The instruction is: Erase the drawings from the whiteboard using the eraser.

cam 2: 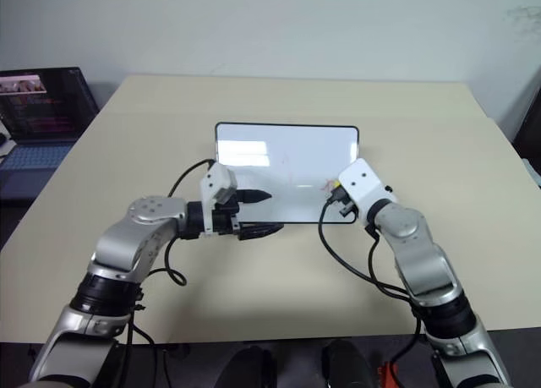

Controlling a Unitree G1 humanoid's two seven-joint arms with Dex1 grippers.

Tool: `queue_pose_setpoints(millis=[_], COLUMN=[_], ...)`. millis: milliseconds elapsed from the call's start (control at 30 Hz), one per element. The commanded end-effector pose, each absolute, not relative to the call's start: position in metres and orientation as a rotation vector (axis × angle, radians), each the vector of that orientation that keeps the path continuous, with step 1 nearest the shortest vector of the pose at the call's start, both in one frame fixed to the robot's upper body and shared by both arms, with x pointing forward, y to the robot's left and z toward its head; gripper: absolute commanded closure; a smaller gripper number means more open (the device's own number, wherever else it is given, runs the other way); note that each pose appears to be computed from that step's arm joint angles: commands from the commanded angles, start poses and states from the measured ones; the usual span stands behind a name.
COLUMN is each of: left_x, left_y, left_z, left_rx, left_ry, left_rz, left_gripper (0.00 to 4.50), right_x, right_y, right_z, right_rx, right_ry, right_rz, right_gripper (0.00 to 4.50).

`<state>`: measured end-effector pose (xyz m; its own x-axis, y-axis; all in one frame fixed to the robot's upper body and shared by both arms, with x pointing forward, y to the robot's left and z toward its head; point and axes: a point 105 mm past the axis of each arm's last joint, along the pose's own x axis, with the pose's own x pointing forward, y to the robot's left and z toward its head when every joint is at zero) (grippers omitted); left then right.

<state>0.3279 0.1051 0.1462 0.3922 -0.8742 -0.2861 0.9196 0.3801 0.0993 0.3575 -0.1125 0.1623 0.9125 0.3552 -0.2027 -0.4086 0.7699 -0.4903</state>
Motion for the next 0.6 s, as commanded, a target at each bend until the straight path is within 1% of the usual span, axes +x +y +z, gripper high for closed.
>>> queue_pose_setpoints(millis=[33,100,200,333,400,500,600], left_x=[0.325,0.325,0.325,0.329,0.331,0.331,0.328], left_y=[0.099,0.100,0.101,0.110,0.116,0.119,0.120], left_z=[0.156,0.156,0.156,0.153,0.148,0.145,0.142], left_rx=[0.282,0.282,0.279,0.270,0.273,0.273,0.274], left_ry=[0.148,0.148,0.149,0.152,0.174,0.190,0.200], left_rz=[-1.173,-1.172,-1.166,-1.118,-1.095,-1.086,-1.093], left_gripper=[0.00,0.00,0.00,0.00,0.00,0.00,0.00], right_x=[0.368,0.372,0.375,0.368,0.364,0.366,0.381], right_y=[-0.109,-0.101,-0.090,-0.087,-0.089,-0.092,-0.107], right_z=[0.182,0.179,0.165,0.133,0.124,0.125,0.149], right_rx=[-0.548,-0.534,-0.540,-0.593,-0.624,-0.656,-0.656], right_ry=[0.011,0.008,0.033,0.132,0.163,0.152,0.076], right_rz=[0.377,0.389,0.415,0.483,0.504,0.485,0.356], right_gripper=[3.15,3.15,3.15,3.15,3.15,3.15,3.15])
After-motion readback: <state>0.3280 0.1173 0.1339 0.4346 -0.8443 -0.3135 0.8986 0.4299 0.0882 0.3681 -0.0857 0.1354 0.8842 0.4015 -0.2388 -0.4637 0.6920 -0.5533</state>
